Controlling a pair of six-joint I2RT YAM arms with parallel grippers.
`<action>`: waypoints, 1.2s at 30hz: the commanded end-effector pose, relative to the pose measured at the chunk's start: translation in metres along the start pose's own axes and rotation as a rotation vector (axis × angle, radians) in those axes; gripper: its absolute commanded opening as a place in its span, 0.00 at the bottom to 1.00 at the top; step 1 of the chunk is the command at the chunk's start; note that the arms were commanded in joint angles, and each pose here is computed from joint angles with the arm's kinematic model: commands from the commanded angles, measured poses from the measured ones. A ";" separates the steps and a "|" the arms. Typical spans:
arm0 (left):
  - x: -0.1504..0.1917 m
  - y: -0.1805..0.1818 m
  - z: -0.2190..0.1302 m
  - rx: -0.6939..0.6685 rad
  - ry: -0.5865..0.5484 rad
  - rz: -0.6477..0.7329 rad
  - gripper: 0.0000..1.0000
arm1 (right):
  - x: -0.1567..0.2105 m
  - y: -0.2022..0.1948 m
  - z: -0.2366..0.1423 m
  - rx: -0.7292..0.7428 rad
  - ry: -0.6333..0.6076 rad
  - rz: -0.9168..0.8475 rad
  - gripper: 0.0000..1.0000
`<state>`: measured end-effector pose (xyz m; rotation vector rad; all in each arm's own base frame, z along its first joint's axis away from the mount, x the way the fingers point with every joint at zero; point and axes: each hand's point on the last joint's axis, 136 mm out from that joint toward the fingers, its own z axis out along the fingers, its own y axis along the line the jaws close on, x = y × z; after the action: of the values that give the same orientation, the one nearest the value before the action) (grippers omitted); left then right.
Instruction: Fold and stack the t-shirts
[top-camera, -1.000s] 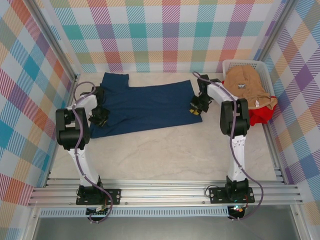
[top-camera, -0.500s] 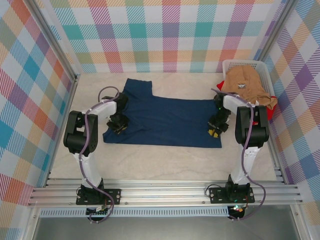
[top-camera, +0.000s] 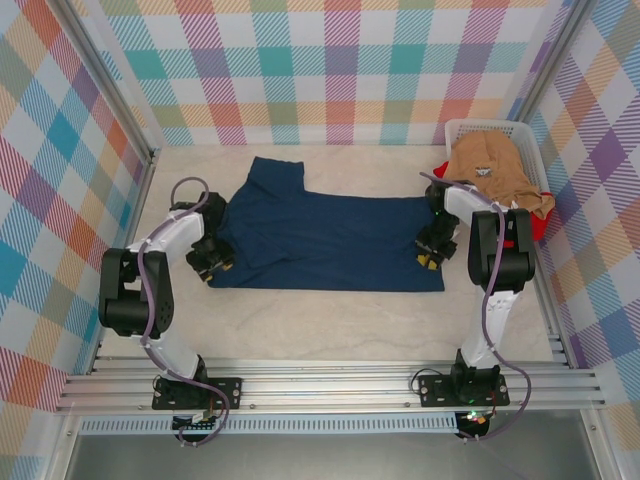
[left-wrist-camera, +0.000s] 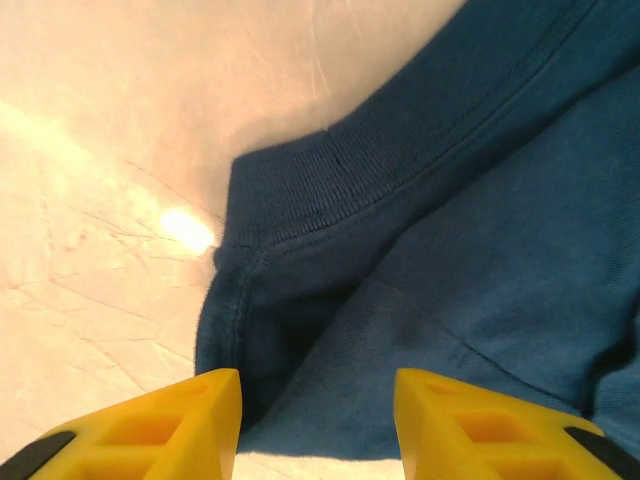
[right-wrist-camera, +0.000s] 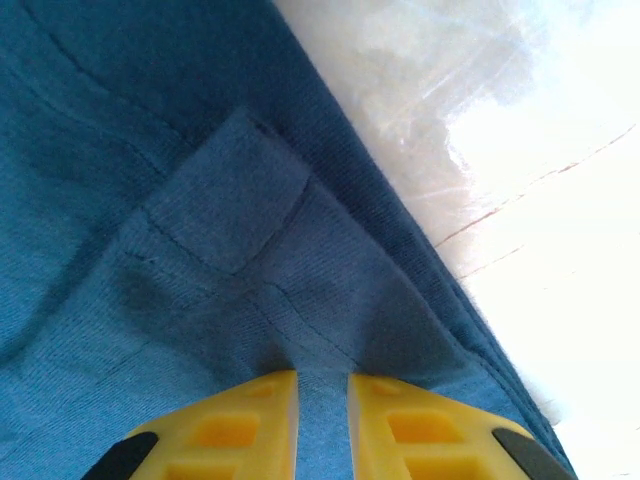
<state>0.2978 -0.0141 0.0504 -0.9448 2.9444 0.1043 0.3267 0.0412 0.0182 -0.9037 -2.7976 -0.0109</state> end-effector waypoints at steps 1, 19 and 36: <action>-0.003 -0.009 0.007 0.053 -0.024 0.100 0.42 | -0.004 0.001 0.002 0.010 -0.001 -0.017 0.21; -0.031 0.029 0.002 -0.223 -0.125 0.163 0.02 | -0.003 -0.007 0.005 0.052 -0.004 -0.014 0.21; -0.007 -0.051 -0.038 0.183 -0.034 -0.151 0.42 | 0.003 0.003 0.005 0.011 0.016 -0.050 0.26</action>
<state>0.3339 -0.0054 0.0803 -0.8980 2.8144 0.2160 0.3267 0.0421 0.0173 -0.8630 -2.8088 -0.0094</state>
